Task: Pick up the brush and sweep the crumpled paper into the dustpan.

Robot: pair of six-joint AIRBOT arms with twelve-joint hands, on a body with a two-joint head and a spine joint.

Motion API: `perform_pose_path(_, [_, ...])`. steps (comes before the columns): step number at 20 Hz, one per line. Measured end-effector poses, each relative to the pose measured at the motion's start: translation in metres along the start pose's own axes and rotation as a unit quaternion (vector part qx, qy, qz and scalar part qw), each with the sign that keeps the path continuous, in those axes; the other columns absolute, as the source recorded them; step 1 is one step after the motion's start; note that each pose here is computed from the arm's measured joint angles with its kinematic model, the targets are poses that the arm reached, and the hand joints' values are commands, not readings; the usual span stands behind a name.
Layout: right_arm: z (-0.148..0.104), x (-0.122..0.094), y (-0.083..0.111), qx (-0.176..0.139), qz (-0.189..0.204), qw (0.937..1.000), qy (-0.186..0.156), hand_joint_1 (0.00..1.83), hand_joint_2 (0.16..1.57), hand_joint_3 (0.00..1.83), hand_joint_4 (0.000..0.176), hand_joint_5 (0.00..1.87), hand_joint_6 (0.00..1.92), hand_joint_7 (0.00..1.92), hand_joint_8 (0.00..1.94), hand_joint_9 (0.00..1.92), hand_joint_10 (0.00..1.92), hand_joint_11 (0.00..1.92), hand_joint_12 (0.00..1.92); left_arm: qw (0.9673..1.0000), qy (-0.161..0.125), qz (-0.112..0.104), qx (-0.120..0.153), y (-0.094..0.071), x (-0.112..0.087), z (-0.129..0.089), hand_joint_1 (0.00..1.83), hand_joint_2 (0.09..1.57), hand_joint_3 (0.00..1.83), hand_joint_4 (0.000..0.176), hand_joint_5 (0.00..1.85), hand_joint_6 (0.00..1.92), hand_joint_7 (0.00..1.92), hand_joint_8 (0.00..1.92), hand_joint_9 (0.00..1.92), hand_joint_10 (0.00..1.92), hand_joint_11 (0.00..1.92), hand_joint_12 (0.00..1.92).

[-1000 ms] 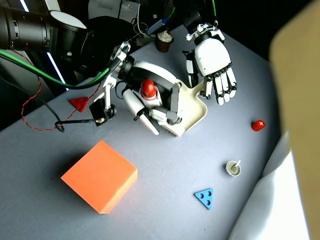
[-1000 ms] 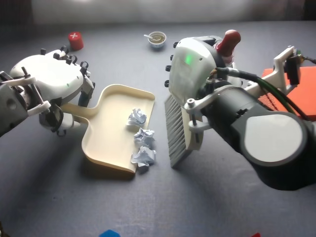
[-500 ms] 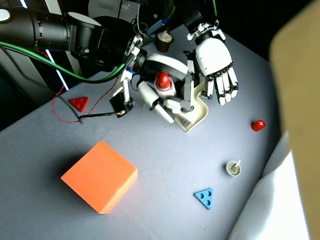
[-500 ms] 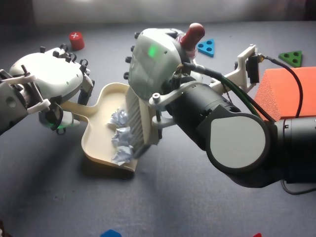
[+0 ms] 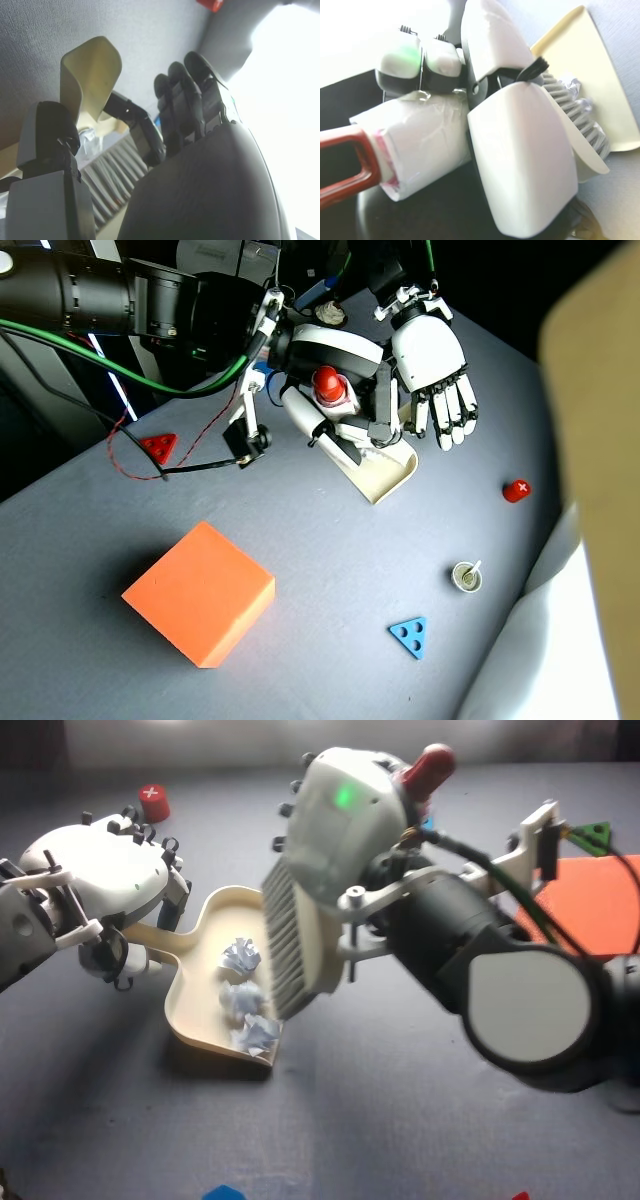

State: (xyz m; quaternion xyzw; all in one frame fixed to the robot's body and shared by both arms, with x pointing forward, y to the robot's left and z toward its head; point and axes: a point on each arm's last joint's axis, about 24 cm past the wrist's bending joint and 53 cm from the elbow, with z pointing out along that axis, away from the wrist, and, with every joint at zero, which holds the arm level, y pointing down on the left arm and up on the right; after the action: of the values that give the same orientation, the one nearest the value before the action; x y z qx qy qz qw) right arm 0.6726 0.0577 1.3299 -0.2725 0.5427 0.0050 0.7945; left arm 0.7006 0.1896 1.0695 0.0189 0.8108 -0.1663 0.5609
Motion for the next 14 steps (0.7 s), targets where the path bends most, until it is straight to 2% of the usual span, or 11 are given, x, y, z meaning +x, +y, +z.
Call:
perform_pose_path(1, [0.000, 0.007, -0.006, 0.003, -0.010, 0.9999, 0.011, 1.54, 1.20, 0.00, 0.109, 0.93, 1.92, 1.05, 1.94, 1.29, 1.92, 1.30, 1.92, 1.0000, 0.000, 0.000, 0.000, 0.000, 0.000, 0.000, 0.95, 1.21, 0.00, 0.132, 0.80, 1.26, 0.32, 0.00, 0.25, 0.00, 0.00, 0.63])
perform_pose_path(2, [-0.001, 0.013, -0.009, 0.003, -0.015, 0.9997, 0.021, 1.53, 1.21, 0.00, 0.102, 0.94, 1.92, 1.05, 1.94, 1.30, 1.92, 1.31, 1.92, 1.0000, 0.000, 0.000, 0.000, 0.000, 0.000, 0.000, 0.98, 1.20, 0.00, 0.104, 0.82, 1.23, 0.34, 0.00, 0.26, 0.01, 0.00, 0.65])
perform_pose_path(3, [-0.001, 0.021, -0.010, 0.000, -0.015, 0.9992, 0.036, 1.54, 1.21, 0.00, 0.101, 0.90, 1.92, 1.05, 1.94, 1.29, 1.92, 1.30, 1.92, 1.0000, 0.000, 0.000, 0.000, 0.000, 0.000, 0.000, 0.96, 1.20, 0.00, 0.122, 0.81, 1.24, 0.35, 0.00, 0.28, 0.01, 0.00, 0.72])
perform_pose_path(5, [-0.002, 0.031, -0.006, -0.013, -0.021, 0.9981, 0.056, 1.54, 1.21, 0.00, 0.102, 0.89, 1.92, 1.06, 1.94, 1.29, 1.92, 1.30, 1.92, 1.0000, 0.000, 0.000, 0.000, 0.000, 0.000, 0.000, 0.97, 1.19, 0.00, 0.125, 0.82, 1.23, 0.36, 0.00, 0.30, 0.01, 0.00, 0.77])
perform_pose_path(6, [-0.003, 0.034, -0.002, -0.021, -0.019, 0.9976, 0.063, 1.55, 1.21, 0.00, 0.101, 0.90, 1.92, 1.03, 1.94, 1.28, 1.92, 1.29, 1.92, 1.0000, 0.000, 0.000, 0.000, 0.000, 0.000, 0.000, 1.01, 1.18, 0.00, 0.063, 0.86, 1.17, 0.38, 0.01, 0.31, 0.01, 0.00, 0.77])
perform_pose_path(8, [-0.003, 0.033, 0.006, -0.031, -0.018, 0.9974, 0.062, 1.54, 1.21, 0.00, 0.103, 0.89, 1.92, 1.02, 1.94, 1.27, 1.92, 1.28, 1.92, 1.0000, 0.000, 0.000, 0.000, 0.000, 0.000, 0.000, 1.02, 1.17, 0.00, 0.055, 0.86, 1.16, 0.37, 0.00, 0.30, 0.00, 0.00, 0.75])
perform_pose_path(9, [-0.003, 0.030, 0.011, -0.036, -0.021, 0.9974, 0.059, 1.55, 1.21, 0.00, 0.104, 0.88, 1.92, 1.02, 1.94, 1.26, 1.92, 1.27, 1.92, 1.0000, 0.000, 0.000, 0.000, 0.000, 0.000, 0.000, 1.00, 1.18, 0.00, 0.087, 0.85, 1.19, 0.37, 0.00, 0.29, 0.00, 0.00, 0.74])
perform_pose_path(10, [-0.003, 0.027, 0.018, -0.045, -0.023, 0.9972, 0.055, 1.54, 1.21, 0.00, 0.107, 0.88, 1.92, 1.02, 1.94, 1.26, 1.92, 1.27, 1.92, 1.0000, 0.000, 0.000, 0.000, 0.000, 0.000, 0.000, 0.98, 1.19, 0.00, 0.095, 0.82, 1.23, 0.36, 0.00, 0.28, 0.00, 0.00, 0.73])
perform_pose_path(11, [-0.003, 0.025, 0.025, -0.052, -0.021, 0.9970, 0.053, 1.54, 1.21, 0.00, 0.109, 0.88, 1.92, 1.04, 1.94, 1.26, 1.92, 1.26, 1.92, 1.0000, 0.000, 0.000, 0.000, 0.000, 0.000, 0.000, 1.00, 1.19, 0.00, 0.076, 0.83, 1.21, 0.37, 0.01, 0.30, 0.01, 0.00, 0.74])
perform_pose_path(13, [-0.003, 0.023, 0.040, -0.067, -0.018, 0.9964, 0.050, 1.54, 1.21, 0.00, 0.111, 0.89, 1.92, 1.04, 1.94, 1.27, 1.92, 1.27, 1.92, 1.0000, 0.001, 0.000, 0.000, 0.000, 0.001, 0.000, 1.00, 1.18, 0.00, 0.070, 0.85, 1.19, 0.37, 0.00, 0.30, 0.00, 0.00, 0.76])
perform_pose_path(14, [-0.003, 0.021, 0.045, -0.070, -0.015, 0.9962, 0.048, 1.54, 1.20, 0.00, 0.112, 0.92, 1.92, 1.04, 1.94, 1.29, 1.92, 1.29, 1.92, 1.0000, 0.001, 0.000, 0.000, 0.000, 0.001, 0.000, 1.02, 1.17, 0.00, 0.046, 0.86, 1.16, 0.37, 0.00, 0.30, 0.00, 0.00, 0.74])
